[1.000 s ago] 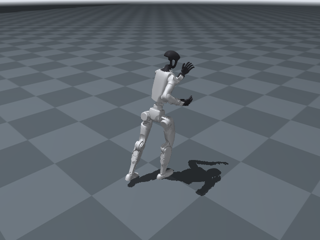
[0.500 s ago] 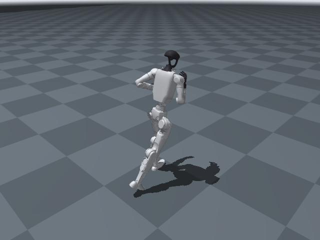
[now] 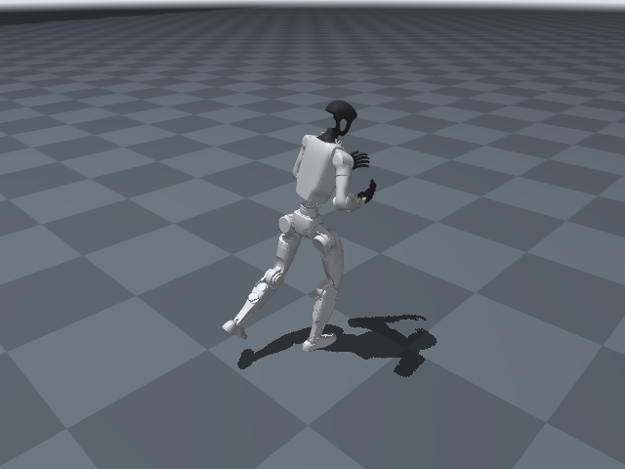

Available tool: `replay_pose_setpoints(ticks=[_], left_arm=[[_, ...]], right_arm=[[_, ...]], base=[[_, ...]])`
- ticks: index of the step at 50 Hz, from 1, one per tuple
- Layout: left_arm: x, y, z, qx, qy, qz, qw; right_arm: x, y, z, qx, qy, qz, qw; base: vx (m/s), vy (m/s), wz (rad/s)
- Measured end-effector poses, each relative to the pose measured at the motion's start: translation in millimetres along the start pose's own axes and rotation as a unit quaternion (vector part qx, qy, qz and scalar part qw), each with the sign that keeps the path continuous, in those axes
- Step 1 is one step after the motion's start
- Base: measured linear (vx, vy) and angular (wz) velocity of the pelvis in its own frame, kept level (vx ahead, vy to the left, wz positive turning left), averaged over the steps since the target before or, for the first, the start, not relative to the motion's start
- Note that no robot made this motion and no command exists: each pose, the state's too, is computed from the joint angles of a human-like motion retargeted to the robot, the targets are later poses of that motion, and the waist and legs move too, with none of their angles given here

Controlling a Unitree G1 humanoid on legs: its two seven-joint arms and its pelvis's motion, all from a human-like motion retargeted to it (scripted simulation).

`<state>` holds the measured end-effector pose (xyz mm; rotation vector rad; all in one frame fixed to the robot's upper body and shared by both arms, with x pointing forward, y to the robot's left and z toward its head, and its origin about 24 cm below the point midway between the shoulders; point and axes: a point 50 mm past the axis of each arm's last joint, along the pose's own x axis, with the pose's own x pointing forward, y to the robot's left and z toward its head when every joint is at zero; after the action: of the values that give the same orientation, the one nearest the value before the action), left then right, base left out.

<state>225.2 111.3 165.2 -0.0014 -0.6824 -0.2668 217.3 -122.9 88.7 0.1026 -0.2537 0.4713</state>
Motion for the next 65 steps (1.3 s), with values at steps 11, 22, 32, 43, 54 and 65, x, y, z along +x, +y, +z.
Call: replay_pose_setpoints(ticks=[11,22,32,43,54,65], left_arm=[[-140.4,90.9,25.6,0.029,0.287,0.055,0.956],[-12.2,32.4,-29.0,0.090,0.051,0.053,0.993],[103.7,-24.4,111.0,0.080,-0.306,0.000,0.949],[-6.2,-5.7,-4.4,-0.035,0.025,-0.043,0.998],[-153.3,95.4,9.2,-0.016,0.339,0.019,0.940],[20.4,3.5,-27.4,0.011,0.018,-0.023,1.000]], right_arm=[[38.1,48.1,151.1,0.152,-0.385,0.074,0.907],[-2.3,33.4,25.4,-0.050,-0.106,0.040,0.992],[-95.9,-45.0,30.6,-0.119,0.151,0.015,0.981],[37.8,8.9,3.1,-0.092,-0.013,0.094,0.991],[42.5,81.0,118.8,0.137,-0.283,0.225,0.922],[-13.6,34.6,-18.9,0.047,-0.009,-0.031,0.998]], base=[[1.32,-0.06,-1.11],[1.26,0.27,0.39],[1.33,-0.04,1.81],[1.26,-0.29,-0.66],[1.27,-0.03,-0.34],[1.02,-0.01,1.50]])
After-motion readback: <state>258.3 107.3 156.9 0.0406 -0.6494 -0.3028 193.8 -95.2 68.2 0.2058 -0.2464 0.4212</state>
